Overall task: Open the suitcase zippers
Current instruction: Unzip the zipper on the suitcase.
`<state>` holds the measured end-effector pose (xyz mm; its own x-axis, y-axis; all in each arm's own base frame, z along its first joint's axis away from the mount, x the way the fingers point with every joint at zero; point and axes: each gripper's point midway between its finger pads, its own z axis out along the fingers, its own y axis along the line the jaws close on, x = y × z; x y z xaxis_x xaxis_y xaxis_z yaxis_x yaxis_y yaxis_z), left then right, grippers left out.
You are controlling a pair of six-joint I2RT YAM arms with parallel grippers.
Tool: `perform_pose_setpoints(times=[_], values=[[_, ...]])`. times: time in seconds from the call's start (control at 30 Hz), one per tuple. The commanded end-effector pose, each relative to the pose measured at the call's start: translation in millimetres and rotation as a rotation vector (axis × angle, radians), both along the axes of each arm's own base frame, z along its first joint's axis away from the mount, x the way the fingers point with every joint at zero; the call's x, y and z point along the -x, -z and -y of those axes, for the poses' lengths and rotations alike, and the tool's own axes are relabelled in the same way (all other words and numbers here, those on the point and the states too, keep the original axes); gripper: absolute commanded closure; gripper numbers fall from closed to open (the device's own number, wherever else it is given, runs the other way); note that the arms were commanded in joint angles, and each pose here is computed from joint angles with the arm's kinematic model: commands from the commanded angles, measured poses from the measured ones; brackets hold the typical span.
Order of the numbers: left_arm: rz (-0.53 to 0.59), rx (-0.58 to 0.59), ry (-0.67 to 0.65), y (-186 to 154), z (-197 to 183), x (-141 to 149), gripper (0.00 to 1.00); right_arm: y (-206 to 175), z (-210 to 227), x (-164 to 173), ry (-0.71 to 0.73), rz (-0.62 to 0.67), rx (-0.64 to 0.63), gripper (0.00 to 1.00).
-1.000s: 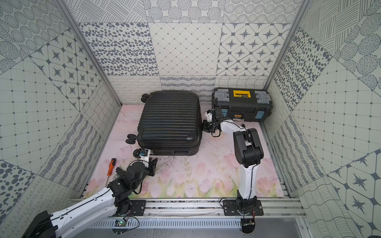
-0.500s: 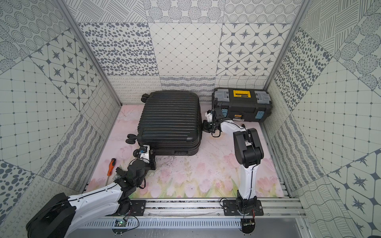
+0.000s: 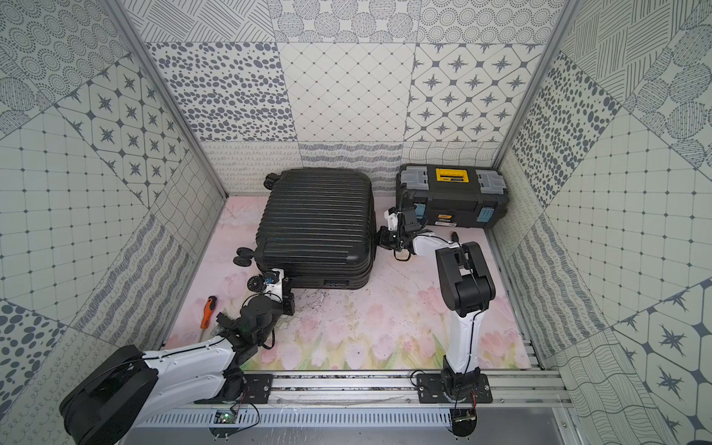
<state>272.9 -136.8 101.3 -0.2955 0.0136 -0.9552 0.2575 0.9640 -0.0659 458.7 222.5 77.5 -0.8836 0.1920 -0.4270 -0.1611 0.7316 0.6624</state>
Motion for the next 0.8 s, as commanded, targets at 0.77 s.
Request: perform_pose_setpoints(times=[0.77], values=[[0.23,-0.06,0.646,-53.1,227.2,73.0,1.0,74.8,18.3,63.4,0.238,-0.2,0.076,1.0]])
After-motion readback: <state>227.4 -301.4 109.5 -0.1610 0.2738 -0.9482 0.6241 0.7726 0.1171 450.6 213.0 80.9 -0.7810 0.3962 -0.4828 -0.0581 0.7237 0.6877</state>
